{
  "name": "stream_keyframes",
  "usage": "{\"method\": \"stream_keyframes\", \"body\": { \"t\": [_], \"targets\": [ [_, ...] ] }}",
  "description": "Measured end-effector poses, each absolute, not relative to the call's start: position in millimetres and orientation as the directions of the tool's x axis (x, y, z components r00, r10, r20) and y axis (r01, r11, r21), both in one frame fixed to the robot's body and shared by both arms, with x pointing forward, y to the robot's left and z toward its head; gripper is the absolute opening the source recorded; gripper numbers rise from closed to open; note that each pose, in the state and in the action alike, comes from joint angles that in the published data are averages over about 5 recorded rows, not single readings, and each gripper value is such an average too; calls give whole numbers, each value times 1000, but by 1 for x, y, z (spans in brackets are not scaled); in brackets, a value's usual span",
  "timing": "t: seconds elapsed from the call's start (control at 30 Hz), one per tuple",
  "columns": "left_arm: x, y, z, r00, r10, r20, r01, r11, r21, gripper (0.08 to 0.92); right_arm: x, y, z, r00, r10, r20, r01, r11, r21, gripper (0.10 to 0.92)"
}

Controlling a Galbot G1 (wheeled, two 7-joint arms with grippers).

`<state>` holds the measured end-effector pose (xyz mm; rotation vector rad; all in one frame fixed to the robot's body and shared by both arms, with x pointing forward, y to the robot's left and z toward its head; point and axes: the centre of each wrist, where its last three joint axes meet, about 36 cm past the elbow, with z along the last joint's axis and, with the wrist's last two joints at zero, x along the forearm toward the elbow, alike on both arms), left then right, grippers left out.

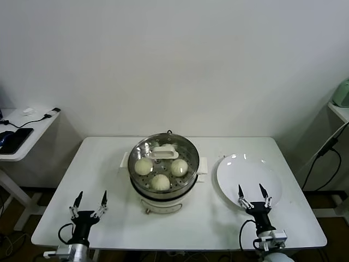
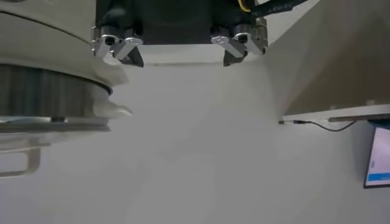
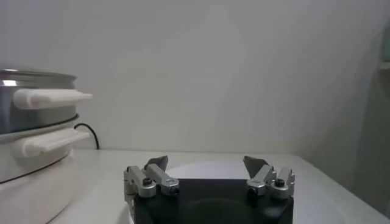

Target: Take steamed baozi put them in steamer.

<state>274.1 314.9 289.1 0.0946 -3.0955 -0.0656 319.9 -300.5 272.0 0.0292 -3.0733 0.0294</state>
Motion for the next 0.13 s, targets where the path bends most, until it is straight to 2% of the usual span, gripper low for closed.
{"method": "stream_keyframes", "body": {
  "t": [0.13],
  "targets": [
    [273, 312, 287, -998, -55, 43, -53, 998, 41, 823, 320, -299, 271, -997, -21, 70, -22, 1000, -17, 823]
  ]
}}
